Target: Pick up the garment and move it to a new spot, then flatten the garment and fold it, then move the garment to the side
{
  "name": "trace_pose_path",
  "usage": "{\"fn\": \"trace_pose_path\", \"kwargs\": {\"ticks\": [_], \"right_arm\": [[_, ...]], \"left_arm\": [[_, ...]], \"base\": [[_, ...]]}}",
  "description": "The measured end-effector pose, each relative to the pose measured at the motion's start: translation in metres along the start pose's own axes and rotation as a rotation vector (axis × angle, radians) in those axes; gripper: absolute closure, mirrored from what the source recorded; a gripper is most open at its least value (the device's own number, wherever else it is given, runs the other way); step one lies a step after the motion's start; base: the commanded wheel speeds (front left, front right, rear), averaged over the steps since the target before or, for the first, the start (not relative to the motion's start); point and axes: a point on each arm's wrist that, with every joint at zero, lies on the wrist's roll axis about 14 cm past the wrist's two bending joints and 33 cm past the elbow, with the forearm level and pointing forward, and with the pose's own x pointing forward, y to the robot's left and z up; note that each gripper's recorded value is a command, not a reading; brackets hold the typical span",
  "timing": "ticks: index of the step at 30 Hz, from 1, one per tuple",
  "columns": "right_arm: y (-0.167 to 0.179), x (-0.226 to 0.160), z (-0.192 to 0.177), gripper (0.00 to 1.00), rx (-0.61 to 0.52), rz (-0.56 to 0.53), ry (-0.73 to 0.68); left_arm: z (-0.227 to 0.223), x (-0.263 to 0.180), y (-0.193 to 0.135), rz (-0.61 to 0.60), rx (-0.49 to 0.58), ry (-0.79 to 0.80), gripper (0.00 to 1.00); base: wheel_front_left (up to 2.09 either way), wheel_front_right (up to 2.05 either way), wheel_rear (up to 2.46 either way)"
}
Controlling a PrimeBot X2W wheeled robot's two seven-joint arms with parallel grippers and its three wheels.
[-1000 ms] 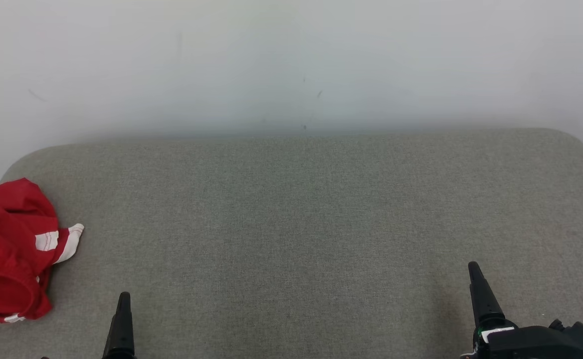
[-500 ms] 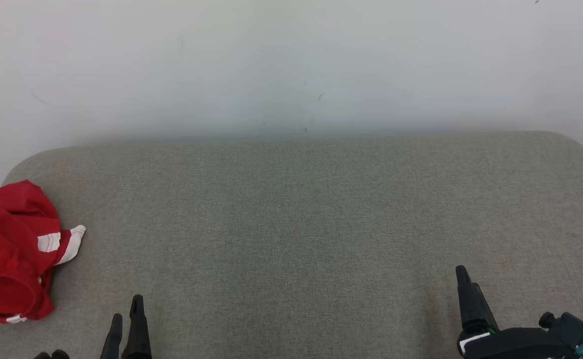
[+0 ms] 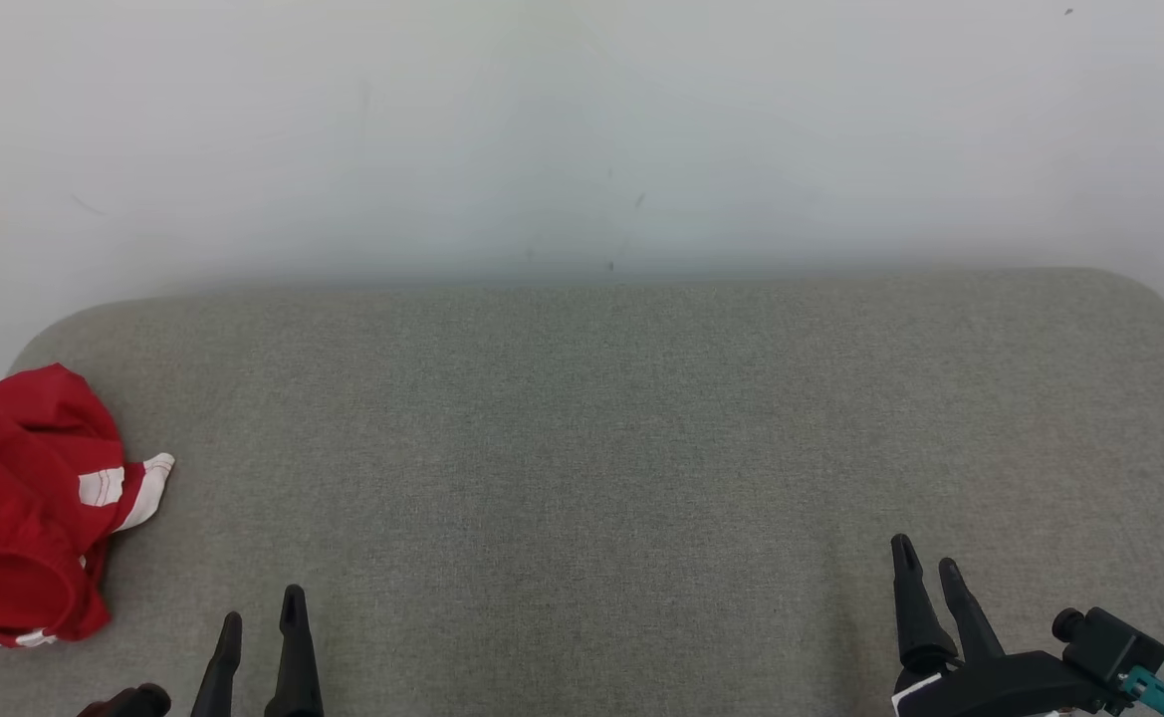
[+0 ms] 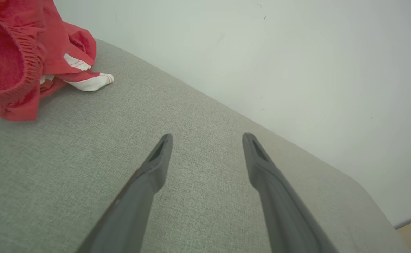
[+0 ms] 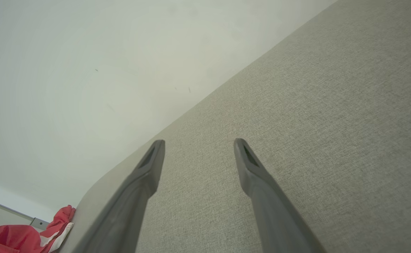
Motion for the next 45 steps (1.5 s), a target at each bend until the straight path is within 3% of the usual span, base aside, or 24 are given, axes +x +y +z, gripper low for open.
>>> {"fn": "trace_pose_path", "kwargs": {"ticks": [26, 45], "right_arm": [[0.011, -0.002, -0.009, 0.0, -0.321, 0.063, 0.023], [0.019, -0.005, -0.012, 0.0, -0.445, 0.102, 0.023]], "left_arm": [[-0.006, -0.004, -0.009, -0.06, 0.357, -0.007, 0.0], [-0.009, -0.009, -0.009, -0.081, 0.466, -0.018, 0.0]], "base": [[0.0, 0.0, 0.0], [0.0, 0.0, 0.0]]}}
